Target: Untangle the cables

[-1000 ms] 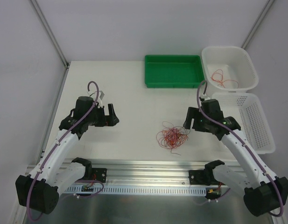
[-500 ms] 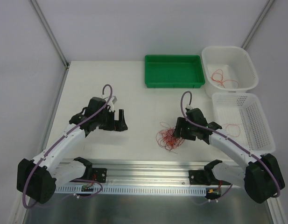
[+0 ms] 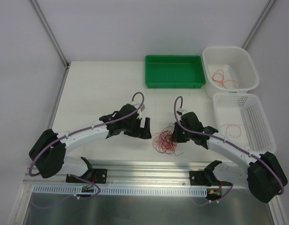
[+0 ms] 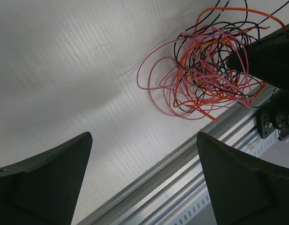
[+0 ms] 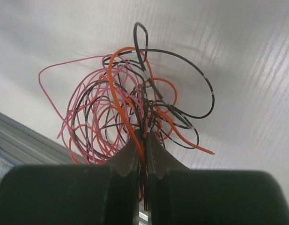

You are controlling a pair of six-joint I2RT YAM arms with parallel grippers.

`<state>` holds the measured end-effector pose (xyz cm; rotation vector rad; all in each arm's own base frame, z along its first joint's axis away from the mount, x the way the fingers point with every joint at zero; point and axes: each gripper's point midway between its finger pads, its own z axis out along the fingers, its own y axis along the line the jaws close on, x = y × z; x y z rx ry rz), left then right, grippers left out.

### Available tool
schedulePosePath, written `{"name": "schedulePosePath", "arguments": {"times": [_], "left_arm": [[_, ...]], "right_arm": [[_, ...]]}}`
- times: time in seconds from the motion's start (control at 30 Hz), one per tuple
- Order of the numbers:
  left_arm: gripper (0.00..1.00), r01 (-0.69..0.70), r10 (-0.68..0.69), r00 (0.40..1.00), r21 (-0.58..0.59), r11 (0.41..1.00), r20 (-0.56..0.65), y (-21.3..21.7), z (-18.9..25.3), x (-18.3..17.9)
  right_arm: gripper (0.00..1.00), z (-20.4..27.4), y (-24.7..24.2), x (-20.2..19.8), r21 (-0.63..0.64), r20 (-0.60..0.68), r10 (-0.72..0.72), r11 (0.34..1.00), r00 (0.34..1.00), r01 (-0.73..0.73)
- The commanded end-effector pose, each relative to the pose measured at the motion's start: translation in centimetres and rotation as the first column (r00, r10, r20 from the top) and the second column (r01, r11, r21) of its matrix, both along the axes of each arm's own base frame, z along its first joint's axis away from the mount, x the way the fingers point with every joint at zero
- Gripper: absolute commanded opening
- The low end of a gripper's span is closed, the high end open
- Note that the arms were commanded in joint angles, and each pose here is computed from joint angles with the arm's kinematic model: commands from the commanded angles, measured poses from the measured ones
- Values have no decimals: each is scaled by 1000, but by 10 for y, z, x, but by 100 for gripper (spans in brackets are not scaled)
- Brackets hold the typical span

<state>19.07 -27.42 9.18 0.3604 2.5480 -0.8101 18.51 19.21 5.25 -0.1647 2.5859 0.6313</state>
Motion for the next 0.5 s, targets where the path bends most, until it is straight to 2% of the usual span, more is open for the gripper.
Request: {"name": "schedulePosePath", "arguments": {"times": [0.0,0.17,0.37,0.47], "left_arm": [[95,55,-49,994,-55,997,99,-36,21,22],[92,267,-267,946,23,963,185,-58,9,15],[89,427,-435,867,87,900,242,-61,-2,7],[84,496,-492,842,43,867,219,-68,-4,-5]], "right_arm": [[1,17,12,1,50,82,90,994,993,-94],[1,21,19,-6,76,83,154,984,985,-161],[1,24,25,-17,118,64,204,971,977,-210],[1,30,27,-19,138,76,210,966,975,-219]]}}
